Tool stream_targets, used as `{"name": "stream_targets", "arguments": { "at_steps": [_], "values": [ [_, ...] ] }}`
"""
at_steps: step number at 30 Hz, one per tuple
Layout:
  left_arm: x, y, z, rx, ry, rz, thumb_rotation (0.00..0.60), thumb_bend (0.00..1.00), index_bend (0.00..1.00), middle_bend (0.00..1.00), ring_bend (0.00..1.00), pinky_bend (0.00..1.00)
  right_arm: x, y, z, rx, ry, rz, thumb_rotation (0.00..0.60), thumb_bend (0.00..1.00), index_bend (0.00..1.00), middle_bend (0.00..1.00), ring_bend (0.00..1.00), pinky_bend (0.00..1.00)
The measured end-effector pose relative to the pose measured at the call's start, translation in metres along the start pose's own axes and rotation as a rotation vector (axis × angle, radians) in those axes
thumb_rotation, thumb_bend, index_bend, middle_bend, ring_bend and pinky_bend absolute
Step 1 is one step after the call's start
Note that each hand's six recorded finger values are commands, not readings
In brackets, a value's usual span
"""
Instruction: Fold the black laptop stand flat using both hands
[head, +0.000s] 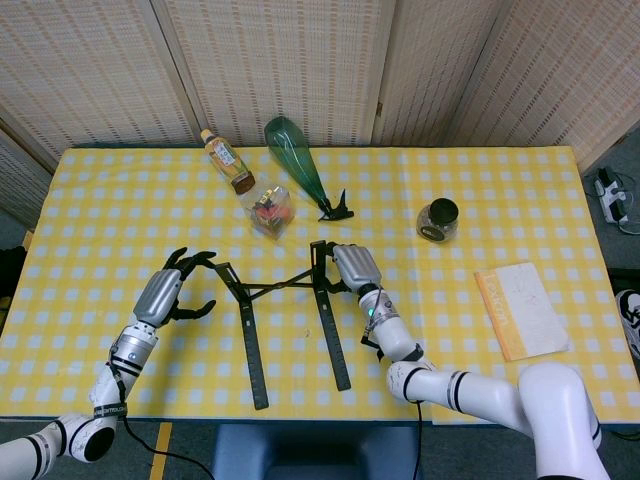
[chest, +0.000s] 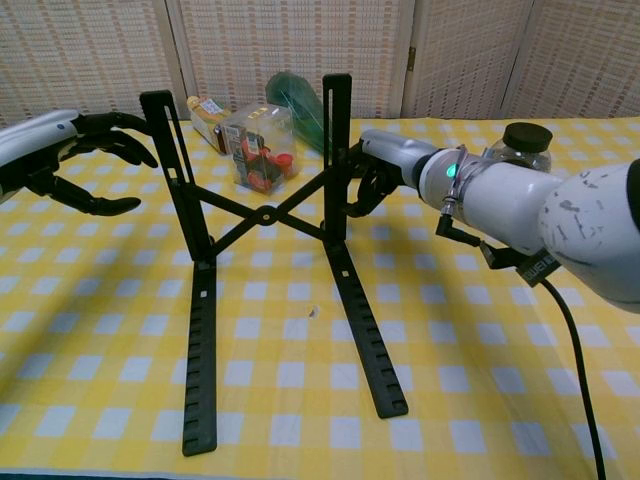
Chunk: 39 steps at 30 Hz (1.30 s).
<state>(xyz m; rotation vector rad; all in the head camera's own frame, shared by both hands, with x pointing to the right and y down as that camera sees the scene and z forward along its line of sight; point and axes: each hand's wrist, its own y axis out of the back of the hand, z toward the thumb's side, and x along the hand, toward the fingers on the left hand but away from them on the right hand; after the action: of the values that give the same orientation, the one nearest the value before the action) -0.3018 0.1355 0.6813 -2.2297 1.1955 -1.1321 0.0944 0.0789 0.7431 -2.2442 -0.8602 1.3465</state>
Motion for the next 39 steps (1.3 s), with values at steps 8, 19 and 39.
{"name": "stream_targets", "arguments": {
  "at_steps": [8, 19, 39],
  "values": [
    [0.0, 0.001, -0.003, -0.001, 0.009, 0.005, 0.6, 0.32, 0.2, 0.32, 0.24, 0.0, -0.003, -0.001, 0.002, -0.001, 0.001, -0.005, 0.6, 0.42, 0.55, 0.36, 0.38, 0.28],
    [0.001, 0.002, -0.006, 0.0, 0.013, 0.006, 0.6, 0.32, 0.19, 0.32, 0.23, 0.0, -0.004, 0.0, 0.002, 0.002, 0.005, -0.026, 0.6, 0.42, 0.7, 0.43, 0.43, 0.31],
    [-0.01, 0.023, -0.017, 0.039, 0.017, 0.033, 0.6, 0.32, 0.15, 0.3, 0.21, 0.0, 0.072, 0.001, 0.004, 0.062, 0.165, 0.136, 0.6, 0.42, 0.0, 0.14, 0.2, 0.25]
  ]
}}
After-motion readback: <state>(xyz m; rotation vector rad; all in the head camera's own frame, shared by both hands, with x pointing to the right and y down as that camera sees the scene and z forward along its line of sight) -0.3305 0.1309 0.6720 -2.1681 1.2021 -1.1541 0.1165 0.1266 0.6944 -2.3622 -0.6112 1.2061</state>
